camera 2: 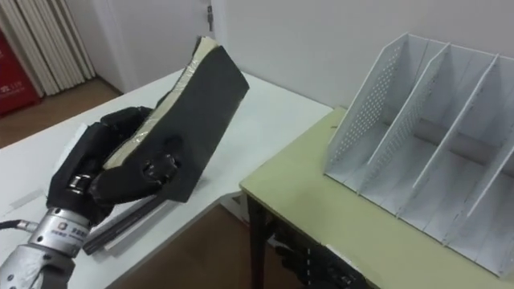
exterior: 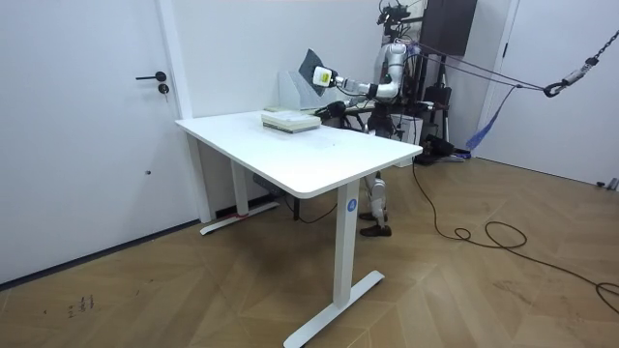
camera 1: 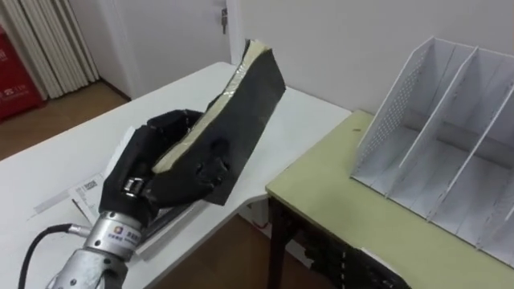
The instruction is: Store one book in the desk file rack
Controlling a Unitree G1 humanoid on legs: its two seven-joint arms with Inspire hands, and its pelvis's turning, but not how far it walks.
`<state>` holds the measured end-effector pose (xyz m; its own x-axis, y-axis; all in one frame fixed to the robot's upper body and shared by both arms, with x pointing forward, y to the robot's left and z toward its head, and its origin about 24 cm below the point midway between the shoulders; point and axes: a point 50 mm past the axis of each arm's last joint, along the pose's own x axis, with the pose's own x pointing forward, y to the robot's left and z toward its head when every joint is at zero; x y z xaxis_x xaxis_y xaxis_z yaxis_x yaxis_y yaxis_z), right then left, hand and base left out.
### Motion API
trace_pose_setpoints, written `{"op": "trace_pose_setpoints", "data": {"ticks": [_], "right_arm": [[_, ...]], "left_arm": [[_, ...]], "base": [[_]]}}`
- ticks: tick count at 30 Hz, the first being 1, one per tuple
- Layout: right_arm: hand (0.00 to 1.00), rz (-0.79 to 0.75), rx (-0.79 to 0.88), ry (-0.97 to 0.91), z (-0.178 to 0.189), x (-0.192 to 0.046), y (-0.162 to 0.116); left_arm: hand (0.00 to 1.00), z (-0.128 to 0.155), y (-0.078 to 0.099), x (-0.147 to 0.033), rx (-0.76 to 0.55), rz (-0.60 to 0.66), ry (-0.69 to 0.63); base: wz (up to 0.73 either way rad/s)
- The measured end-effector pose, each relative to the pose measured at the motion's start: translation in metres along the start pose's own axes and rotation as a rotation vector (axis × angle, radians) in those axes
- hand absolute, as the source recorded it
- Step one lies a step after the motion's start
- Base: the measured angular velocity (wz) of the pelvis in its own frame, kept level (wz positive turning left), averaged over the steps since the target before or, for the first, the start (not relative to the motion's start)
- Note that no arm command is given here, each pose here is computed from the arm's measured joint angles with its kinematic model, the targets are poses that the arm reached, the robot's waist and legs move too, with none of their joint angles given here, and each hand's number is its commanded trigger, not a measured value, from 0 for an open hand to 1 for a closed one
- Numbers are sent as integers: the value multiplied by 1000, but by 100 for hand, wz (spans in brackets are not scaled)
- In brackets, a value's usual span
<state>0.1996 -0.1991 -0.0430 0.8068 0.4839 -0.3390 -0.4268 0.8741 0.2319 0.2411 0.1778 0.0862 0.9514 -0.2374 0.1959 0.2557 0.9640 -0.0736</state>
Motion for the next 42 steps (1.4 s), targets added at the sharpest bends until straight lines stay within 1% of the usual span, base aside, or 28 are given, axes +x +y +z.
{"op": "trace_pose_setpoints", "data": {"ticks": [2,4,6,9,13,15,19,22,25,30,34,36,39,42], "right_arm": [[0,0,18,-32,5,-1,-2],[0,0,72,-77,10,-2,-4],[0,3,98,-109,15,-2,-6],[0,25,101,-165,30,-3,-5],[0,106,181,-302,52,-1,5],[0,129,215,-345,58,-1,7],[0,166,296,-381,63,-1,11],[0,194,294,-400,68,0,14],[0,234,320,-426,70,0,18],[0,299,386,-453,72,0,23],[0,360,414,-449,71,1,28],[0,386,433,-451,72,1,30],[0,407,437,-451,73,1,32],[0,441,453,-471,78,1,37]], "left_arm": [[100,-4,1,-1,-43,-14,13],[100,-11,4,-2,-117,-20,32],[100,-15,5,-3,-152,-25,52],[100,-17,4,-5,-201,-86,72],[100,-17,-2,-5,-320,-174,54],[100,-17,-3,-5,-346,-196,50],[100,-22,-7,-7,-371,-250,93],[100,-33,-11,-10,-390,-295,151],[100,-37,-14,-12,-389,-342,195],[100,-35,-18,-14,-435,-435,188],[100,-37,-28,-17,-478,-543,199],[100,-37,-29,-18,-485,-574,205],[100,-42,-28,-20,-502,-599,225],[100,-46,-26,-22,-526,-589,242]], "base": [[-8],[-12],[-10],[0],[-7],[-9],[-9],[0],[0],[-2],[0],[0],[-6],[-2]]}}
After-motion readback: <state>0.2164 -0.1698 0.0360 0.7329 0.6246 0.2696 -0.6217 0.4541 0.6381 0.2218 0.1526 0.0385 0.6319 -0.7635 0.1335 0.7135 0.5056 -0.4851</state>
